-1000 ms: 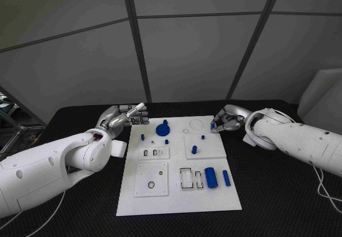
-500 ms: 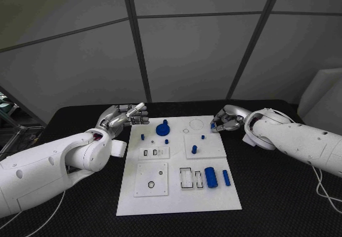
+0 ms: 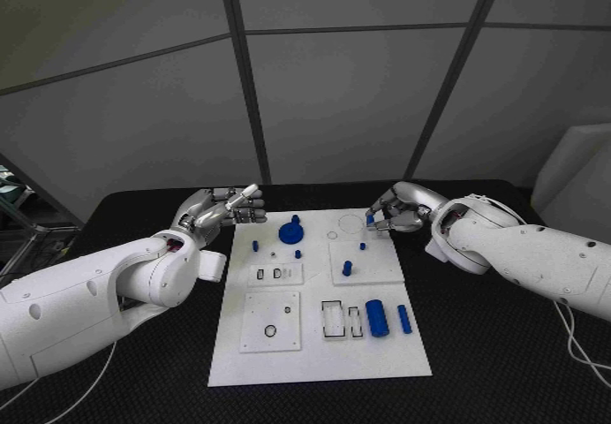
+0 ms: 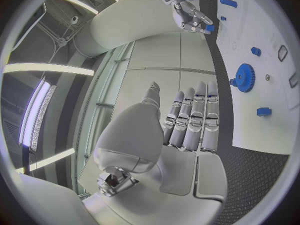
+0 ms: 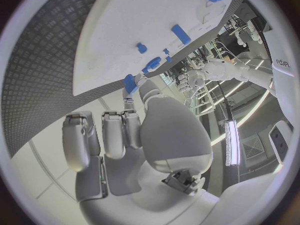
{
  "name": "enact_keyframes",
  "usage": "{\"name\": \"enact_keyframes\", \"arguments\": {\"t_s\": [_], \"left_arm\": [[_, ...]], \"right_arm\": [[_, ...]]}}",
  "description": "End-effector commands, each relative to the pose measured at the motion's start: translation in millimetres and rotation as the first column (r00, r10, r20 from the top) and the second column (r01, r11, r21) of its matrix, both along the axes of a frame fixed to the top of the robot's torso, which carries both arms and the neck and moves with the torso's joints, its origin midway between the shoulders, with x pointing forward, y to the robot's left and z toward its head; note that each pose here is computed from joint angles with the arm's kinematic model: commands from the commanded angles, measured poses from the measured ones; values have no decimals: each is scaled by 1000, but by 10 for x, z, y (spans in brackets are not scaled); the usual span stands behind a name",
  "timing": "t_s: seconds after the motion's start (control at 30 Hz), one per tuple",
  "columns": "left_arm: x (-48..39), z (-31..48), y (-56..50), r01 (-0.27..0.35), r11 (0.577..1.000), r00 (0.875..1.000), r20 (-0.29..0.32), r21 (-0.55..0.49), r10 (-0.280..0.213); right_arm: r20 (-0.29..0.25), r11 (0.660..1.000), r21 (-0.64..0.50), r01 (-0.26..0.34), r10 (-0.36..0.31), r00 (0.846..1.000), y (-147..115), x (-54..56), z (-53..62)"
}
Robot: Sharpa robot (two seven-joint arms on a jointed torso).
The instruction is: Assemble the parts on the task board
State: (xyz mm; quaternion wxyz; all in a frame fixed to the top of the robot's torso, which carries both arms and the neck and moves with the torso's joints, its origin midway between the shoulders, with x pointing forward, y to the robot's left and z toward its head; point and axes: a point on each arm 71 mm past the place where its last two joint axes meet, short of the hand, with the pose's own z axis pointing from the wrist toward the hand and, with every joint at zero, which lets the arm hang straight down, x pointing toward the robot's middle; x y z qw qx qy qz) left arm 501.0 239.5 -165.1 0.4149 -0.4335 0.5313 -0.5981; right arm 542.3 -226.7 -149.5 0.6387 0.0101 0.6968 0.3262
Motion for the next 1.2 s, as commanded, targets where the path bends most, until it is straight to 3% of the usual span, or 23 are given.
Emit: {"name": "enact_keyframes", "arguments": {"t_s": [0.03,0.23,0.47,0.8,1.2], "left_arm": [[3,15,-8,11,1000,1000,8,-2,-11],[25,5,-20,10,1000,1000,7,-2,-10],[52,-5,-54,13,1000,1000,8,-5,-13],[63,-9,-49,9,1000,1000,8,-4,-9],[67,-11,-63,11,1000,1000,7,-4,-11]], "right_arm": [[59,999,31,9,-11,998,202,-69,105],[48,998,44,-36,34,998,745,-220,155],[20,997,0,-75,75,997,1277,-377,27],[-11,991,-80,-104,103,995,1637,-546,-214],[-31,983,-131,-129,126,991,1818,-634,-349]]}}
